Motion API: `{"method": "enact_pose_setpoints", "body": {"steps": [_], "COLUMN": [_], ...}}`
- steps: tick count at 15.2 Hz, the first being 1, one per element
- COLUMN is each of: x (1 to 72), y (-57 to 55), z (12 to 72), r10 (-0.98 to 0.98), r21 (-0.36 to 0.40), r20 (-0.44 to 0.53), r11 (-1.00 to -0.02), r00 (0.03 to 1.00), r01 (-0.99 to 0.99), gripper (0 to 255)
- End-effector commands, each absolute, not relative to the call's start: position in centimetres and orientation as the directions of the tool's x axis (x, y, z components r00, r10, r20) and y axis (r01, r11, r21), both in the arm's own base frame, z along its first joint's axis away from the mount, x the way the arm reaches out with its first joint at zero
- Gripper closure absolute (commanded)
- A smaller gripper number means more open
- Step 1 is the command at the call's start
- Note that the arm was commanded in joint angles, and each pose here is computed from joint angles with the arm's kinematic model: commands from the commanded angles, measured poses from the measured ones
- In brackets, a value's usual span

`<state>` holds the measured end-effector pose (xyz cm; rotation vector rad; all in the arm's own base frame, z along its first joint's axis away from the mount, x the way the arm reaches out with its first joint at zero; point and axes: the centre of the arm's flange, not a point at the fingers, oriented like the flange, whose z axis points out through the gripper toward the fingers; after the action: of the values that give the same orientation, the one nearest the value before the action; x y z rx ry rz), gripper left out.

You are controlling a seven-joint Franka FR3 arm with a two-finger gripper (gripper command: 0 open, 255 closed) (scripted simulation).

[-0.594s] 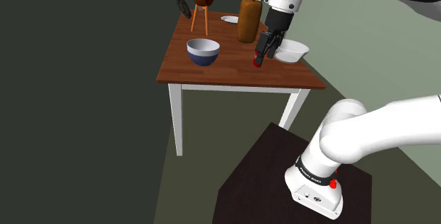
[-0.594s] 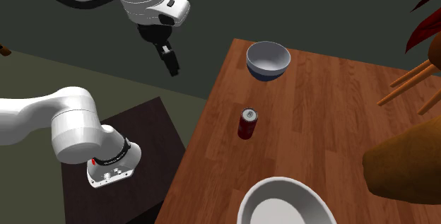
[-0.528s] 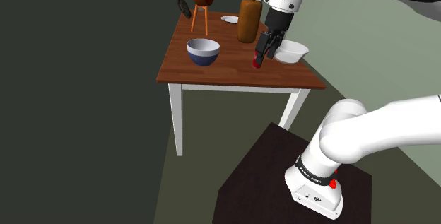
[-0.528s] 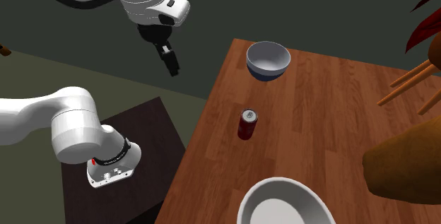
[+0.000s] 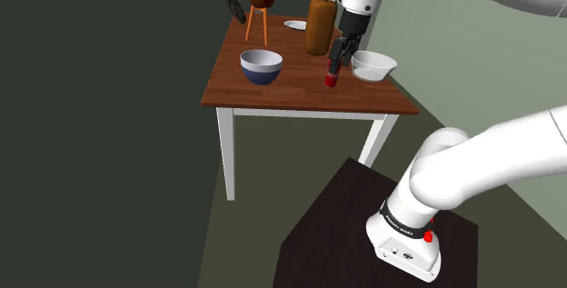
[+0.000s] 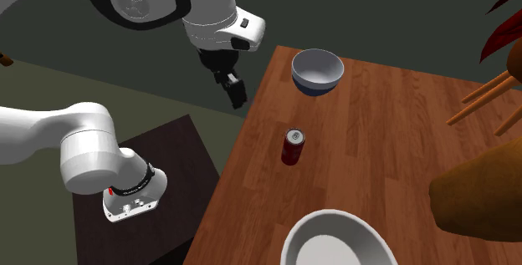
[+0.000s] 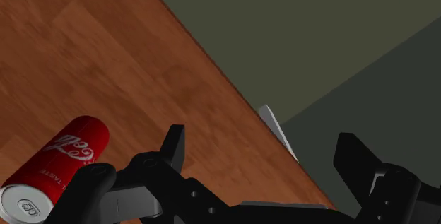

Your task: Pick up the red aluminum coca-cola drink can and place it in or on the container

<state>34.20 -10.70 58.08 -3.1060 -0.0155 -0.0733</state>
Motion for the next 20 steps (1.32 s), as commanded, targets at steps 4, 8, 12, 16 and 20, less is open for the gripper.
{"method": "enact_pose_setpoints", "body": {"steps": [4,8,12,16,20], "x": [37.1,39.5,41.9,42.7,42.8], "y": [-16.2,-20.6,-24.9,-26.2,-26.3], "z": [57.5,57.1,56.8,55.7,53.6], "r10": [0.029,0.043,0.058,0.063,0.063], "r21": [-0.006,0.016,0.039,0.045,0.045], "r20": [0.046,0.046,0.044,0.044,0.044], "r11": [-1.0,-0.999,-0.998,-0.997,-0.997], "r00": [0.999,0.998,0.997,0.997,0.997], "r01": [0.029,0.043,0.057,0.061,0.061], "gripper": [0,0,0,0,0]}}
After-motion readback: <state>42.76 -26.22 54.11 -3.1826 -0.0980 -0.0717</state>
